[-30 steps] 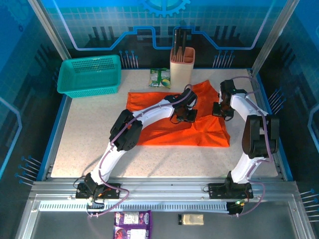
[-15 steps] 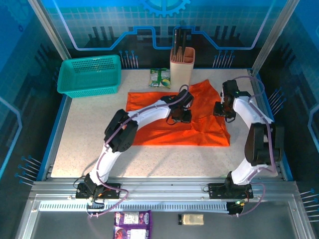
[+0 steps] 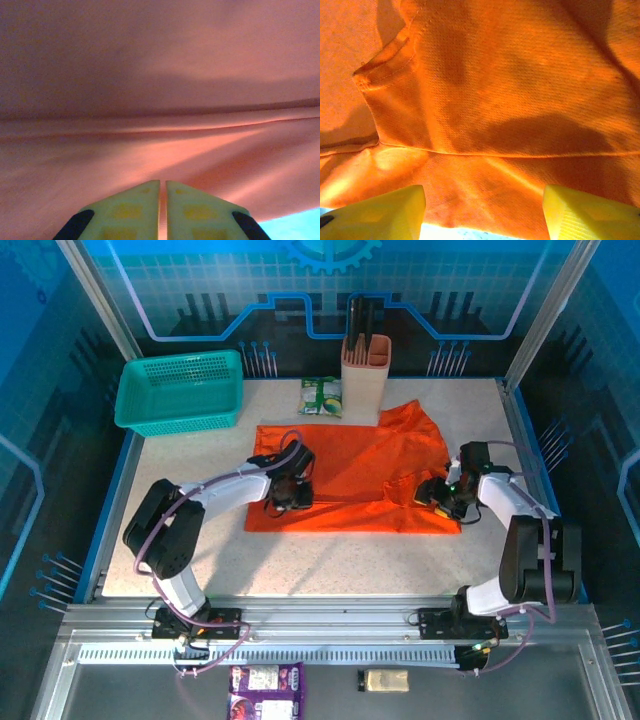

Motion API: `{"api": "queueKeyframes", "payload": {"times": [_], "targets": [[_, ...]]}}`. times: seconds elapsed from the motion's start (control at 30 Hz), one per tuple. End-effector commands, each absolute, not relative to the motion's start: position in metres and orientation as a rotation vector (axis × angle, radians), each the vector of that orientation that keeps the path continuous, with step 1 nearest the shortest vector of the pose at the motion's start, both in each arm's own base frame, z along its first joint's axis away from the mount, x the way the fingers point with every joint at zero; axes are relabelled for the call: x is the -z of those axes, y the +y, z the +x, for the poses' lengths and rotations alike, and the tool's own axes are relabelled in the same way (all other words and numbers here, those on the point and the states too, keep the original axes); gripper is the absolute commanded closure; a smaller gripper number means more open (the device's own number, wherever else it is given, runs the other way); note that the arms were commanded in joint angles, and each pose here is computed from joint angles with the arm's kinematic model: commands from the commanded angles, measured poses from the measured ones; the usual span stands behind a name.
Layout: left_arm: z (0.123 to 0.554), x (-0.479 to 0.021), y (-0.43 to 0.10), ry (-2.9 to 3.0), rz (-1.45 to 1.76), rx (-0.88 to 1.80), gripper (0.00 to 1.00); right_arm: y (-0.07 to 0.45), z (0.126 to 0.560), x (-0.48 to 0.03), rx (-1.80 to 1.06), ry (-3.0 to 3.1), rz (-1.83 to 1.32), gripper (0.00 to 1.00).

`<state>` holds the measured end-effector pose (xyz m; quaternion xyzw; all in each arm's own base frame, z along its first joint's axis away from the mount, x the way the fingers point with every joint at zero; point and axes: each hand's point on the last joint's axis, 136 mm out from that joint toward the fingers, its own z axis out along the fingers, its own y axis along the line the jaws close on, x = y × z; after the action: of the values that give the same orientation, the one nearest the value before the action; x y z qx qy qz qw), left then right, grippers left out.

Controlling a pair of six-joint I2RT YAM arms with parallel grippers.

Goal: Fold the inside-out t-shirt

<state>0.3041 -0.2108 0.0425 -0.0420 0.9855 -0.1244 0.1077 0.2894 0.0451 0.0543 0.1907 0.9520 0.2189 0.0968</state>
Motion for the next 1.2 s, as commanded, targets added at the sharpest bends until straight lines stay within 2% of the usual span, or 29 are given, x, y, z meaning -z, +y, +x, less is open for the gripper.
{"api": "queueKeyframes", "payload": {"times": [0.0, 0.37, 0.47, 0.57, 0.73, 0.97, 1.17], "targets": [[0.3, -0.034, -0.193, 2.896, -0.256, 0.387, 0.9, 0.05, 0.303, -0.051, -0.8, 2.755, 0.605, 0.35], [0.264, 0.008, -0.143, 2.955, -0.613, 0.414, 0.91, 0.003, 0.291, -0.006, -0.77, 2.743, 1.006, 0.34], [0.263, 0.0, -0.149, 2.939, -0.602, 0.485, 0.92, 0.004, 0.292, -0.013, -0.774, 2.733, 0.981, 0.36], [0.274, -0.027, -0.157, 2.87, -0.553, 0.571, 0.9, 0.011, 0.295, -0.037, -0.762, 2.708, 0.875, 0.36], [0.288, -0.058, -0.144, 2.815, -0.512, 0.469, 0.87, 0.032, 0.285, -0.057, -0.799, 2.734, 0.797, 0.34], [0.288, -0.02, -0.133, 2.912, -0.605, 0.457, 0.89, 0.042, 0.277, -0.032, -0.859, 2.776, 0.857, 0.34], [0.262, -0.004, -0.11, 2.928, -0.758, 0.405, 0.89, 0.044, 0.267, -0.02, -0.859, 2.788, 0.951, 0.34]]}}
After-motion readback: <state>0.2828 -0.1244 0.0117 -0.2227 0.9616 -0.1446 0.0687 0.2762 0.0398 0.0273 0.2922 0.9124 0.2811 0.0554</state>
